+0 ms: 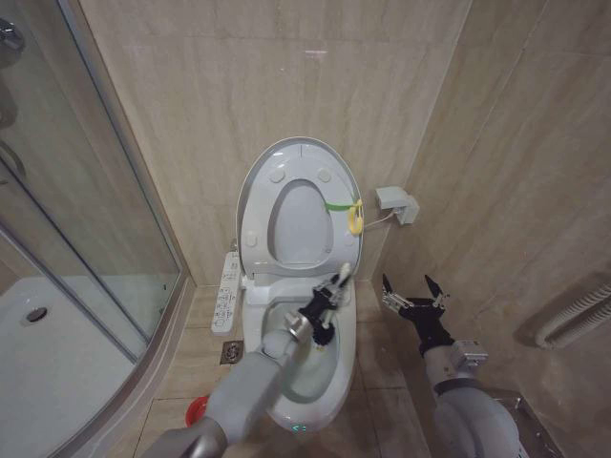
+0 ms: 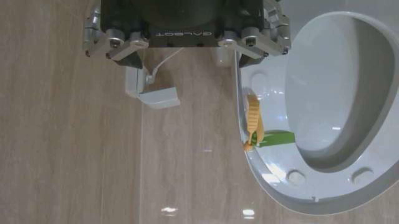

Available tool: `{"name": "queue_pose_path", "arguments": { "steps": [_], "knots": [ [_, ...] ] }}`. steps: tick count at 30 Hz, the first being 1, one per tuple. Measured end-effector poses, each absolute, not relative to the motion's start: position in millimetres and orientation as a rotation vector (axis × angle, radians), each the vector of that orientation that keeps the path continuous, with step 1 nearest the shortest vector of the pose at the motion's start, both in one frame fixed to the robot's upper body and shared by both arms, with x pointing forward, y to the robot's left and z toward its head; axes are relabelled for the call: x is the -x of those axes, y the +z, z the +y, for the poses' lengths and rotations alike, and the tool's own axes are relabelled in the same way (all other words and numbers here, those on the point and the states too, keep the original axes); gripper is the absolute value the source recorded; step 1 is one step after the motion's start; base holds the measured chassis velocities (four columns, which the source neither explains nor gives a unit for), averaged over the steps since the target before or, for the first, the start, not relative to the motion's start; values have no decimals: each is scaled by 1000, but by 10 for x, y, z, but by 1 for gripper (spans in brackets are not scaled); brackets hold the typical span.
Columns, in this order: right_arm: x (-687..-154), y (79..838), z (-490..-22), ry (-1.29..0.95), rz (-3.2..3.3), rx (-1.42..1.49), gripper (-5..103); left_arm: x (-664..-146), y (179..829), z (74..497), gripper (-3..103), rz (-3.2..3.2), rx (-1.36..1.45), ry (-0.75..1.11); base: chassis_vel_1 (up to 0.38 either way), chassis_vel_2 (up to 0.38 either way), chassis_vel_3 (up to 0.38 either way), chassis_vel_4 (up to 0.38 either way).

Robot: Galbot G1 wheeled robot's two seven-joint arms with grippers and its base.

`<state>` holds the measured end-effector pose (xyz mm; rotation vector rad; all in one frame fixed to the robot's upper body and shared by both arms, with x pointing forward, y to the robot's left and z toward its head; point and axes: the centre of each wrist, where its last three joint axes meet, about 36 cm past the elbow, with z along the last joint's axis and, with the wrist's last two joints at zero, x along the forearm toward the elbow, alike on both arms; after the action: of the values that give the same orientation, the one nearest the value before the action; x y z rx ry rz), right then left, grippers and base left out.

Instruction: Open the toilet lid, clean the toilet bowl with a toilet brush, close the toilet lid, and flush.

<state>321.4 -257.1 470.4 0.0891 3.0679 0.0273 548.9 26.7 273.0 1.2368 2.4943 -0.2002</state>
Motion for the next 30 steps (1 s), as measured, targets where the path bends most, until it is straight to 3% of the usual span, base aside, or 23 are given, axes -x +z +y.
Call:
{"name": "queue_pose_path", "arguments": {
  "steps": [5,8,14,30],
  "knots": [
    [-3214,4704,-2571,27,3068,-89,100,-5476,2624,247,19,2524,-1241,-197,0,0,0,0],
    [-3214,4704,-2571,27,3068,-89,100,-5651,2539,591,19,2613,-1170,-123,0,0,0,0],
    [-3214,4704,-2571,27,3068,-89,100,-5636,2668,720,19,2566,-1149,-106,0,0,0,0],
    [-3214,4704,-2571,27,3068,-89,100,-4758,2493,1109,19,2512,-1188,-41,0,0,0,0]
  ]
}}
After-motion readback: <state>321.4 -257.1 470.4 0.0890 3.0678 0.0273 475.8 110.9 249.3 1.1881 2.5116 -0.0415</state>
